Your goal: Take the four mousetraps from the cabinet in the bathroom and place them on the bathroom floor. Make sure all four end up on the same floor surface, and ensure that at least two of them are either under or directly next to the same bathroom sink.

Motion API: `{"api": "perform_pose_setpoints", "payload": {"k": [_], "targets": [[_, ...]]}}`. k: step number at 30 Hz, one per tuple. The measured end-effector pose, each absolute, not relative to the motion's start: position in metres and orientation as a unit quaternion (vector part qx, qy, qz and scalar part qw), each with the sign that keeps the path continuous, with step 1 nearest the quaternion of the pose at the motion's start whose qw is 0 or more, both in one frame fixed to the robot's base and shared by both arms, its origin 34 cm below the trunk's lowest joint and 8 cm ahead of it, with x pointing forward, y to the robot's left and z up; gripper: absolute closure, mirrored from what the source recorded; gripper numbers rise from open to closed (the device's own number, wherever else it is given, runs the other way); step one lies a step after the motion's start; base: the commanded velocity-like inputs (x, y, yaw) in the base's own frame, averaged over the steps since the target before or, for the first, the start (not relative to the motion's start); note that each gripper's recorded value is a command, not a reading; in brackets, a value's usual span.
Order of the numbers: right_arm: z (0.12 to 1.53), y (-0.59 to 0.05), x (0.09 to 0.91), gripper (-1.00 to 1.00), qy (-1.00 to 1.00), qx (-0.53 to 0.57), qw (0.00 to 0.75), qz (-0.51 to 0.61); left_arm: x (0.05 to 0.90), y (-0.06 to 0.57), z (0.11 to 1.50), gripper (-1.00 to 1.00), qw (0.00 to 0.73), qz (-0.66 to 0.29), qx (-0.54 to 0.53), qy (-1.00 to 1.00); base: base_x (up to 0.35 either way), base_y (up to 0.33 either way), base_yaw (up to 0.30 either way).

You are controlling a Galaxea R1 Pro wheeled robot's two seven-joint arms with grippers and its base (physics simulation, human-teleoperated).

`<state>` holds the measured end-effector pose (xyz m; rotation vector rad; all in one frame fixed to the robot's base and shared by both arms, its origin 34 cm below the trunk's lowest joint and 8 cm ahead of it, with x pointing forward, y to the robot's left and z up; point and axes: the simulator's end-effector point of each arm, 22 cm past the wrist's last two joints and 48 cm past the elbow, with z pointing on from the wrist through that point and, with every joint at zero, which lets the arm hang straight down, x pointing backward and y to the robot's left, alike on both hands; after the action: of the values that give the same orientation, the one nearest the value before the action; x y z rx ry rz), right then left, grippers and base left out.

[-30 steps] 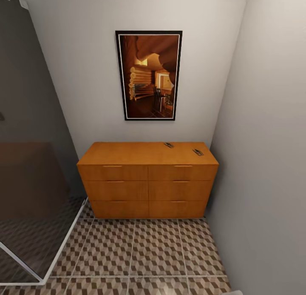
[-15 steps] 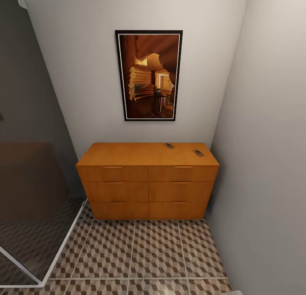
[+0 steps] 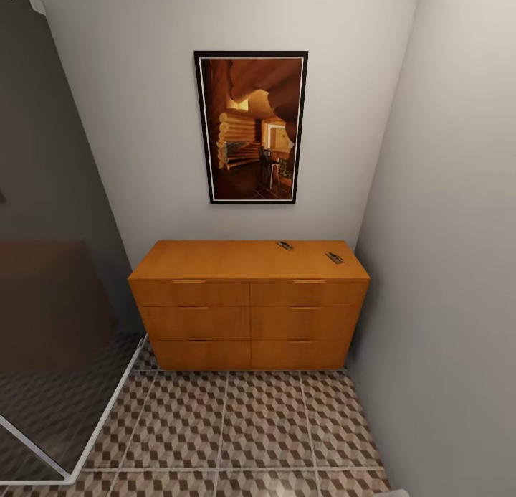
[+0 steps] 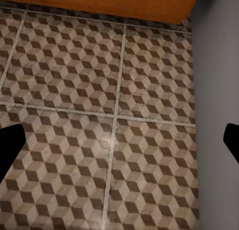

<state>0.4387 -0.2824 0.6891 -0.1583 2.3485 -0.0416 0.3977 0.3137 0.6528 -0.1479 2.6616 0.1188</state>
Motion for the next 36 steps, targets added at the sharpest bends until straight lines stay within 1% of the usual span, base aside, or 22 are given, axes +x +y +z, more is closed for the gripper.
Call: {"api": "perform_pose_setpoints", "payload": {"k": [15, 22, 29, 36], "targets": [[0.690, -0.278, 0.441, -1.00, 0.921, -0.061, 0.385, -0.014, 0.397, 0.314, 0.653, -1.00, 0.234, 0.043, -0.054, 0.970, 0.000, 0.000, 0.000], [0.693, -0.283, 0.456, -1.00, 0.921, -0.046, 0.384, -0.038, 0.398, 0.314, 0.653, -1.00, 0.234, 0.043, -0.054, 0.970, 0.000, 0.000, 0.000], [0.714, -0.261, 0.515, -1.00, 0.940, -0.038, 0.337, -0.048, 0.398, 0.311, 0.653, -1.00, 0.234, 0.042, -0.054, 0.970, 0.000, 0.000, 0.000], [0.802, -0.231, 0.597, -1.00, 0.933, -0.045, 0.356, -0.035, 0.390, 0.304, 0.650, -1.00, 0.226, 0.039, -0.054, 0.972, 0.000, 0.000, 0.000]]}}
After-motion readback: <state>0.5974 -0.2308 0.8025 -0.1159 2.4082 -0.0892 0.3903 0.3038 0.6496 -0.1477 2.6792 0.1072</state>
